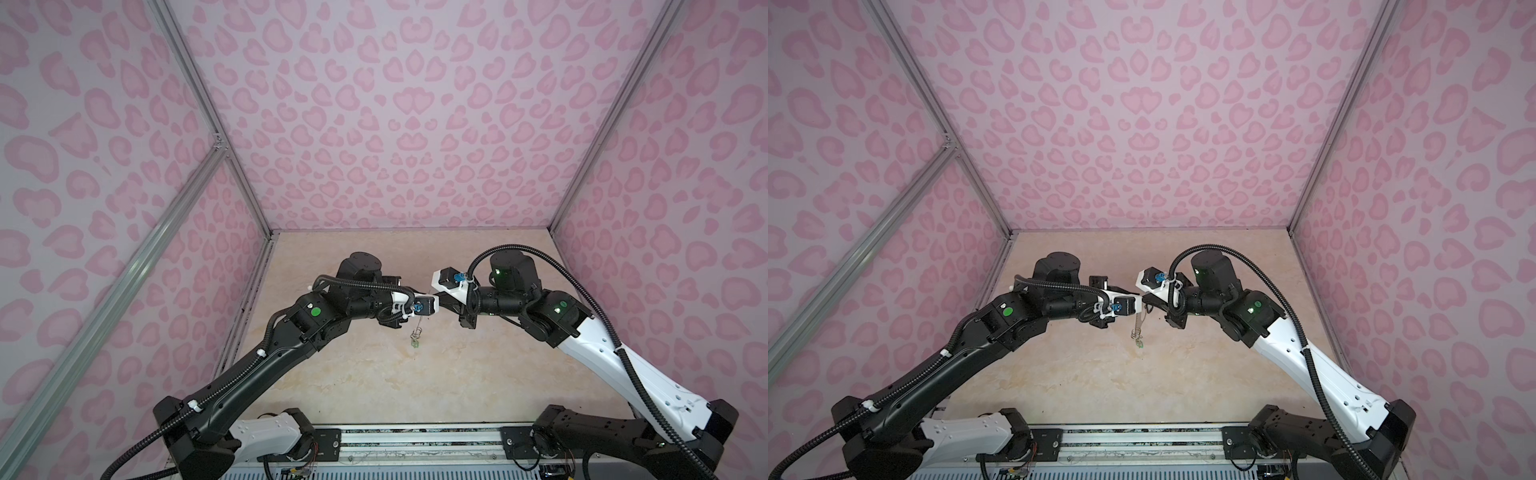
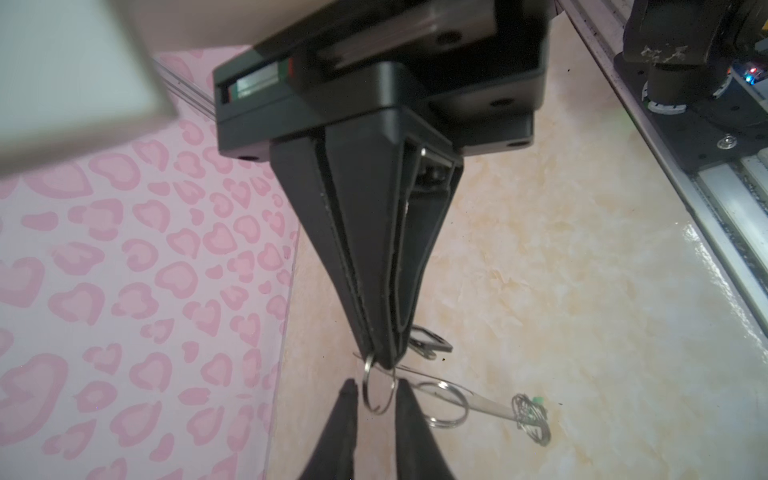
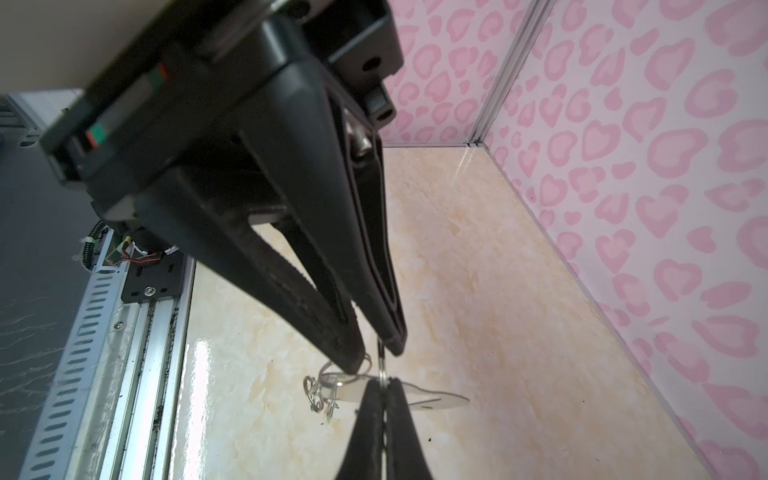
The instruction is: Put the keys on the keyring
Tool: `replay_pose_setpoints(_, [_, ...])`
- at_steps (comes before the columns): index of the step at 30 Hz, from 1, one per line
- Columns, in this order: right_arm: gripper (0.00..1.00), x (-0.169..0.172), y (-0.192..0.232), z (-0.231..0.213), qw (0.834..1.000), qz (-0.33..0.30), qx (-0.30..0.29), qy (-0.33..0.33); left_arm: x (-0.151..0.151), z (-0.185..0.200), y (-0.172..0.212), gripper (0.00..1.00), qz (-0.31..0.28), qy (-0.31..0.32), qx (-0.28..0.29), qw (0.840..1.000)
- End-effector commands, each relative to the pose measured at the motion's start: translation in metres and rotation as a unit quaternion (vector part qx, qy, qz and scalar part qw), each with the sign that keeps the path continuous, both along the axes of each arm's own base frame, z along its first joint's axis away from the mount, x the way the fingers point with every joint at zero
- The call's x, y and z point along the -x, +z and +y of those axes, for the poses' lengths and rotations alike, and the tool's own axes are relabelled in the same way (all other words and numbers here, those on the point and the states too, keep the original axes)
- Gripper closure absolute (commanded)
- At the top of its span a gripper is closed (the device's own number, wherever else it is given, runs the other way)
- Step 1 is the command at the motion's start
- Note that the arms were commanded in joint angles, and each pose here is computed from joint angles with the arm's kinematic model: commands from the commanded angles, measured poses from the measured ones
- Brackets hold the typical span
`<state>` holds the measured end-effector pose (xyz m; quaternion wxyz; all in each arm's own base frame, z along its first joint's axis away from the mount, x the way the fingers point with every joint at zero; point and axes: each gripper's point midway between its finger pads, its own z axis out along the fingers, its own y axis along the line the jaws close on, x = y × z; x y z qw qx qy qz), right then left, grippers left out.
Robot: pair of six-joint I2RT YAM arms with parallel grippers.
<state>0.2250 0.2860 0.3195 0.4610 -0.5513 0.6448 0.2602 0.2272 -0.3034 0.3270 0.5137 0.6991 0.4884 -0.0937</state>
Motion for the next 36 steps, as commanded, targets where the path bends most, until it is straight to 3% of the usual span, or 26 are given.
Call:
replay_pose_setpoints(1, [1.0,0.003,0.002,0.003,1.0,0.003,-0.005,0.01,-0.006,0.002,0.004,0.81,-0.02,0.013,-0.011,1.0])
replay_pose_setpoints(12, [1.0,0.004,0.002,0.005,1.0,0.006,-0.007,0.017,-0.002,-0.005,0.001,0.84,-0.01,0.002,-0.005,1.0])
replay_pose_setpoints(15, [1.0,0.005,0.004,0.006,1.0,0.002,-0.011,0.018,-0.001,-0.008,0.0,0.95,-0.005,-0.002,-0.003,1.0])
replay_pose_setpoints(17, [1.0,0.003,0.004,0.005,1.0,-0.005,-0.011,0.013,-0.002,-0.008,0.002,0.97,-0.002,0.001,0.004,1.0])
replay_pose_setpoints(20, [0.77,-0.003,0.003,-0.003,1.0,-0.028,-0.004,-0.012,-0.003,-0.01,0.003,0.97,0.008,0.005,0.017,1.0])
replay_pose_setpoints(25, [0.63,-0.01,0.004,-0.017,0.997,-0.056,-0.002,-0.052,-0.006,-0.007,0.017,0.97,0.044,0.009,0.078,0.996])
replay_pose_setpoints(32, [0.62,-0.013,0.002,-0.021,0.995,-0.07,-0.023,-0.072,-0.009,0.0,0.037,0.97,0.075,0.002,0.167,0.983])
replay_pose_setpoints(36, [0.62,-0.019,0.006,-0.021,0.993,-0.078,-0.027,-0.084,-0.008,0.001,0.039,0.97,0.085,-0.007,0.185,0.979])
